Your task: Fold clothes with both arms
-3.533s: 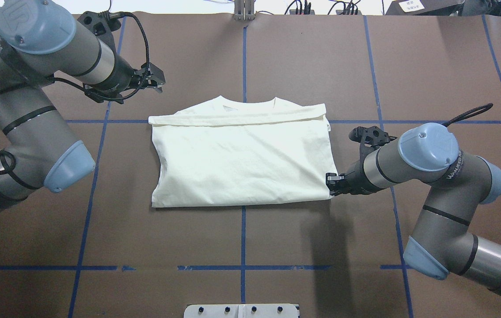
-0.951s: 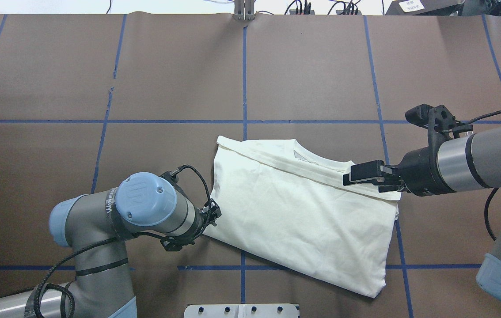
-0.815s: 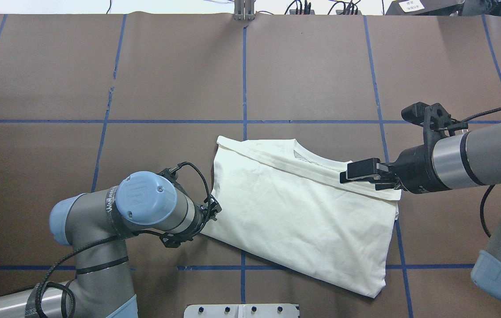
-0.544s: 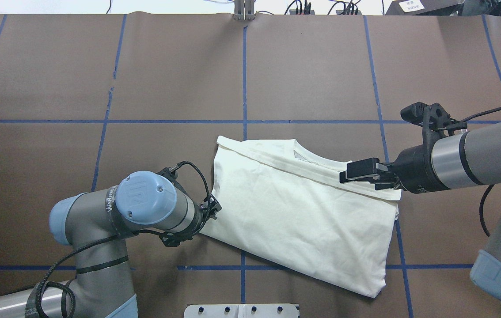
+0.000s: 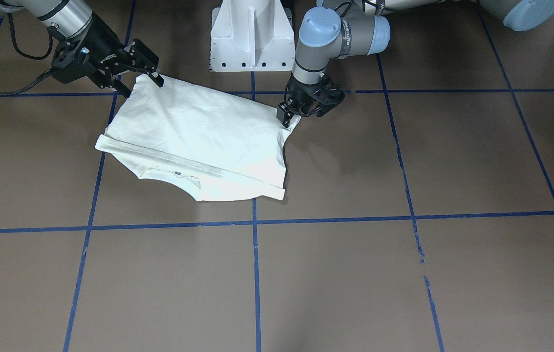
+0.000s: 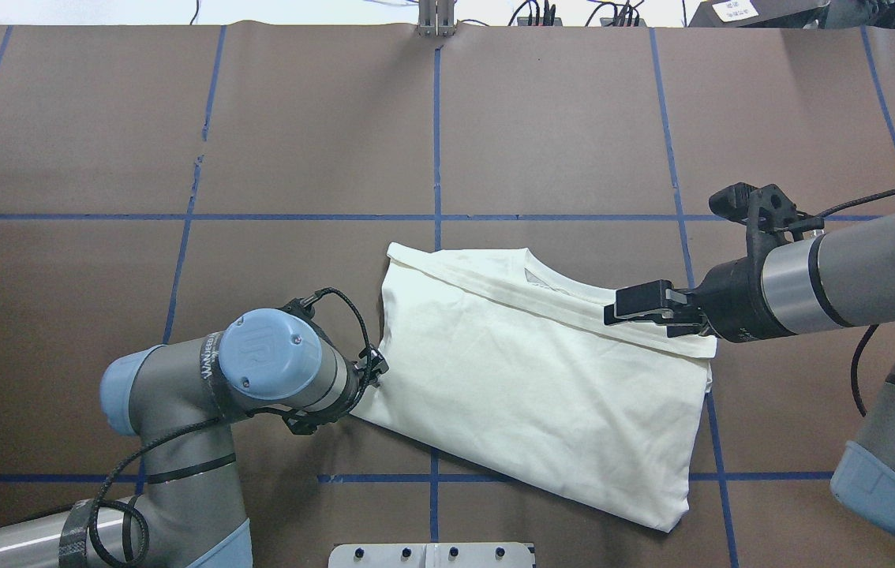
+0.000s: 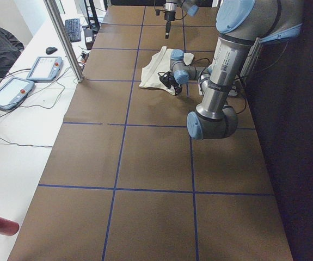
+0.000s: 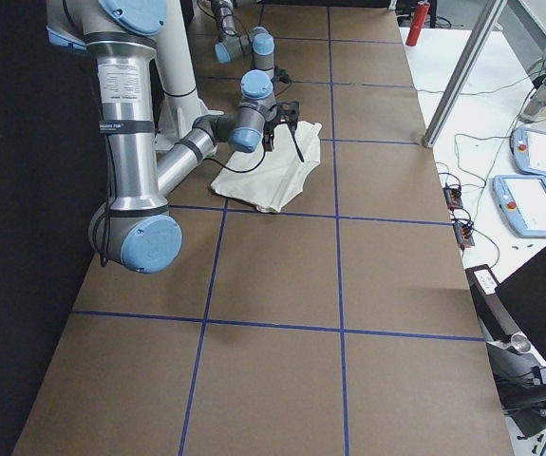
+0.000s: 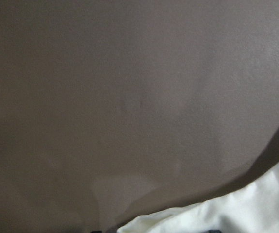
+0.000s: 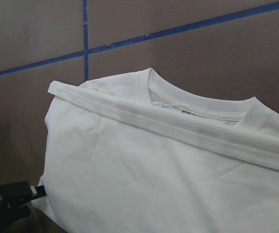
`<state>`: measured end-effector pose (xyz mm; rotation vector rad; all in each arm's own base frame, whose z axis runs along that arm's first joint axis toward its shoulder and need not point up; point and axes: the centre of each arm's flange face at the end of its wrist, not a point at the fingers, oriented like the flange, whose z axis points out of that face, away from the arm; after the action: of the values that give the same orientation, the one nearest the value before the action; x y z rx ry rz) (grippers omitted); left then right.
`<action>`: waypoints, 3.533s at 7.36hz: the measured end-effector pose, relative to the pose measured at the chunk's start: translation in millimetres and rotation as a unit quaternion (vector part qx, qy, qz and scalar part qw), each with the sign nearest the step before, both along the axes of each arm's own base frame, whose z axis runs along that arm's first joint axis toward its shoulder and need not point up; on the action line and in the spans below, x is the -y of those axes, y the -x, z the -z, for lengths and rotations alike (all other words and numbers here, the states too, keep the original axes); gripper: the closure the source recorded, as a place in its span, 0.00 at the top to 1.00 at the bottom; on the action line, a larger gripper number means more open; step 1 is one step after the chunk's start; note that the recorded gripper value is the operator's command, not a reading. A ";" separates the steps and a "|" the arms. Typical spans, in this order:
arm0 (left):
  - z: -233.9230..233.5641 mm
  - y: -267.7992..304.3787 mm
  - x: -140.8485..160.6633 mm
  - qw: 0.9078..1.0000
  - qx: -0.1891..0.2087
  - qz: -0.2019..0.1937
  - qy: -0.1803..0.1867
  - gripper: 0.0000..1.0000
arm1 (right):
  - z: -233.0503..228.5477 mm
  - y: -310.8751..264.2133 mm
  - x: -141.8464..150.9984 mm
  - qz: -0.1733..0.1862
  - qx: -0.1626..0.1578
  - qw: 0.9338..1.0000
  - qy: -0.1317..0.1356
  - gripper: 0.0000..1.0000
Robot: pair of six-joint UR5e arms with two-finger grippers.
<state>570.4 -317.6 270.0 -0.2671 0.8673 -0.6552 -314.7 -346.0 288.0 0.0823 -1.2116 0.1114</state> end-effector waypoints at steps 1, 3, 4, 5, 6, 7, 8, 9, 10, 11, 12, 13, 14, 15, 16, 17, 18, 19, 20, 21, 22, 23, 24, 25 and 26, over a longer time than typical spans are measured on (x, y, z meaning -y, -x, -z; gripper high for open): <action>-1.0 -1.2 -0.4 1.000 0.000 -0.001 0.000 0.51 | -0.1 -0.2 0.3 0.000 0.000 1.000 0.000 1.00; -0.4 -1.6 -0.8 1.000 -0.003 -0.001 -0.001 0.00 | -0.4 -0.1 0.5 0.000 0.000 1.000 0.000 1.00; -0.1 -1.4 -0.9 1.000 -0.003 -0.001 -0.001 0.00 | -0.7 0.0 0.6 0.000 -0.001 1.000 0.000 1.00; 0.1 -1.3 -1.0 1.000 -0.003 -0.001 -0.002 0.00 | -1.1 0.2 0.8 0.000 -0.001 1.000 0.001 1.00; 1.3 -0.8 -1.1 1.000 -0.004 -0.002 -0.003 0.00 | -1.5 0.4 1.0 0.000 -0.001 1.000 0.001 1.00; 3.7 0.7 -0.8 1.000 -0.007 -0.001 -0.004 0.00 | -1.7 0.3 1.2 0.000 -0.002 1.000 0.001 1.00; 6.9 4.8 3.9 1.000 -0.009 0.004 -0.005 0.00 | -2.0 0.1 1.6 -0.001 -0.002 1.000 0.001 1.00; 9.1 14.3 19.5 1.000 -0.010 0.016 -0.008 0.00 | -2.7 -0.2 1.8 -0.001 -0.002 1.000 0.002 1.00; 7.4 31.4 49.9 0.999 -0.005 0.030 -0.022 0.00 | -3.3 -0.1 2.1 -0.001 -0.003 1.000 0.002 1.00; -0.8 48.0 84.7 0.998 0.008 0.040 -0.042 0.00 | -4.2 0.3 2.6 -0.002 -0.004 1.000 0.003 1.00; -11.2 57.1 120.7 0.996 0.027 0.052 -0.062 0.00 | -5.8 1.3 3.4 -0.002 -0.005 1.000 0.004 1.00; -16.3 56.7 156.5 0.994 0.044 0.064 -0.081 0.00 | -8.5 2.2 4.8 -0.002 -0.008 1.000 0.006 1.00; -15.9 50.8 196.0 0.991 0.052 0.076 -0.099 0.00 | -11.7 2.9 6.4 -0.003 -0.011 1.000 0.008 1.00; -10.7 46.0 240.1 0.988 0.056 0.085 -0.120 0.00 | -14.7 3.0 8.9 -0.005 -0.013 1.000 0.010 1.00; -1.5 45.3 278.7 0.984 0.060 0.092 -0.143 0.00 | -18.0 3.5 11.4 -0.007 -0.016 1.000 0.012 1.00; 8.4 46.0 309.6 0.979 0.062 0.101 -0.167 0.00 | -21.6 4.4 14.0 -0.008 -0.020 1.000 0.014 1.00; 12.7 46.6 327.5 0.975 0.062 0.108 -0.186 0.00 | -24.5 5.4 16.0 -0.010 -0.022 1.000 0.016 1.00; 11.3 46.2 337.2 0.971 0.062 0.115 -0.199 0.01 | -25.6 5.9 17.0 -0.011 -0.023 1.000 0.017 1.00; 8.8 45.2 342.0 0.968 0.061 0.121 -0.209 0.99 | -25.4 6.0 17.4 -0.012 -0.023 1.000 0.016 1.00; 8.9 45.5 343.8 0.966 0.055 0.126 -0.218 1.00 | -25.4 6.6 17.5 -0.012 -0.024 1.000 0.016 1.00; 10.7 50.6 347.8 0.963 0.051 0.130 -0.229 1.00 | -22.9 8.1 18.8 -0.014 -0.023 1.000 0.014 1.00; 9.7 62.0 356.1 0.962 0.059 0.125 -0.234 1.00 | -20.0 12.0 22.1 -0.018 -0.023 1.000 0.011 1.00; 5.8 78.0 364.3 0.964 0.068 0.108 -0.234 1.00 | -20.3 18.0 26.7 -0.022 -0.026 0.999 0.011 1.00; 0.8 97.8 362.7 0.965 0.073 0.086 -0.236 1.00 | -20.9 26.6 32.5 -0.025 -0.030 0.999 0.010 1.00; -2.9 122.1 346.6 0.964 0.082 0.065 -0.245 1.00 | -19.6 39.0 39.8 -0.024 -0.037 0.999 0.010 1.00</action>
<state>448.3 -664.3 273.0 0.2890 0.8634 -0.5550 -353.8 -385.8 307.6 0.0979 -1.1353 0.1612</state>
